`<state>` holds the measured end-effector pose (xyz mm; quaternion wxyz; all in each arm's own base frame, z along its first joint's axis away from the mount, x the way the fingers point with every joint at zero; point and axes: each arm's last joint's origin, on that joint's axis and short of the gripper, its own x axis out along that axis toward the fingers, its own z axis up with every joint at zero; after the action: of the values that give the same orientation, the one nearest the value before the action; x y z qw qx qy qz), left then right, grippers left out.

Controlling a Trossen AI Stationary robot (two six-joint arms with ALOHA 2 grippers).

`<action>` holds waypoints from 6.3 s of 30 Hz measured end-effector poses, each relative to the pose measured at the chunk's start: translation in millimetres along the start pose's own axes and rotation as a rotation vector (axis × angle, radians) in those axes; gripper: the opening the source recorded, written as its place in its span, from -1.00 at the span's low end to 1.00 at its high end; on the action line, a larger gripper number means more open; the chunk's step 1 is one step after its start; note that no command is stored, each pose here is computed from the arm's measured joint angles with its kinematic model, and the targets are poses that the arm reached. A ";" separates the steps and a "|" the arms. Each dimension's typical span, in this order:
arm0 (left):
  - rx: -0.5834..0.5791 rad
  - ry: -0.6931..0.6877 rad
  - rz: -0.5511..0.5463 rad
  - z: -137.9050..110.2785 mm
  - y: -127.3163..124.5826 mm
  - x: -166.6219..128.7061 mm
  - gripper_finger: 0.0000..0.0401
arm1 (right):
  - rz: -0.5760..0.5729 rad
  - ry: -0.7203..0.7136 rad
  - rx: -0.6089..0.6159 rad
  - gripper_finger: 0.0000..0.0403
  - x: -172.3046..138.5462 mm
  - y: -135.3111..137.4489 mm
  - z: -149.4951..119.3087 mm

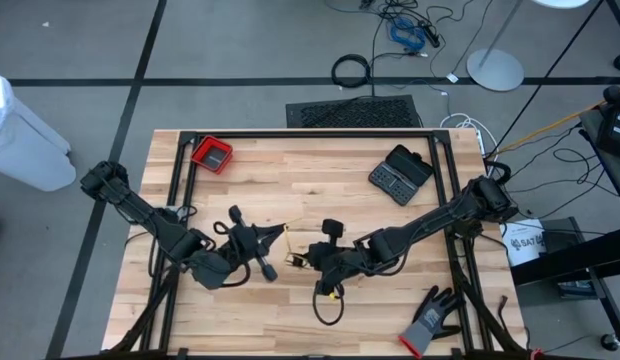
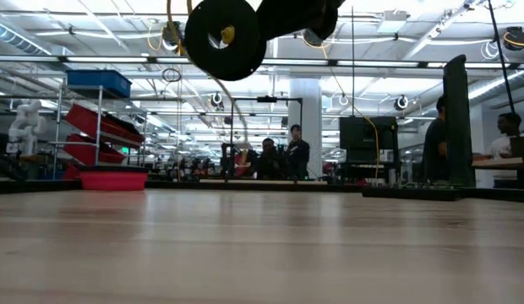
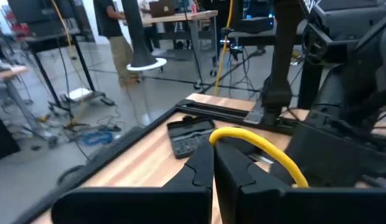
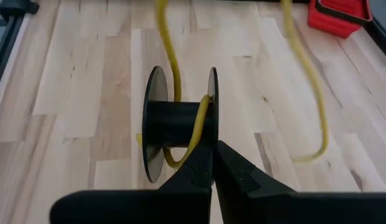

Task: Coil cords
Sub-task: Coil the yellow cable wire onto the spool

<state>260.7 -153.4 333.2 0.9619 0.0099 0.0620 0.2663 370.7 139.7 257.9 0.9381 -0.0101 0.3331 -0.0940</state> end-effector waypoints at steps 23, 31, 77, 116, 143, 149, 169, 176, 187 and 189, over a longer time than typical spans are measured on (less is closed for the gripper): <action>-0.025 -0.092 -0.021 18.1 1.9 12.1 -0.99 | -0.331 -0.125 0.107 -1.00 -1.0 -9.9 2.6; 0.012 -0.126 0.023 23.6 4.4 17.9 -0.99 | -0.359 -0.130 0.094 -1.00 10.1 -4.0 -2.9; 0.151 -0.074 0.169 -22.9 -45.9 -23.9 -0.99 | -0.169 -0.150 -0.024 -1.00 -11.1 6.1 8.4; 0.301 -0.033 -0.109 -19.8 -37.6 -44.4 0.17 | 0.181 0.143 0.030 -1.00 -25.2 5.2 -6.9; 0.343 0.510 -0.099 -87.5 3.6 -53.1 0.30 | 0.190 0.164 0.025 -1.00 -40.7 7.6 -8.8; 0.348 0.648 -0.166 -99.5 5.2 -55.2 0.30 | 0.193 0.141 0.036 -1.00 -48.6 4.2 -4.5; 0.329 0.345 -0.273 -81.6 -23.5 -48.4 0.30 | 0.174 0.085 0.054 -1.00 -66.1 4.3 0.2; 0.252 0.180 -0.350 -59.1 -39.5 -40.3 0.30 | 0.176 0.086 0.053 -1.00 -66.1 4.5 0.1; 0.160 0.185 -0.497 -59.8 -53.2 -22.9 0.30 | 0.176 0.085 0.053 -1.00 -65.9 4.6 0.1; 0.178 0.174 -0.495 -62.8 -56.6 -18.9 0.30 | 0.176 0.085 0.053 -1.00 -65.9 4.5 0.0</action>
<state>265.7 -212.6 270.1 0.9841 0.0561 0.1679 0.0165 321.4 156.2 298.6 0.9277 0.0481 0.3697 -0.0203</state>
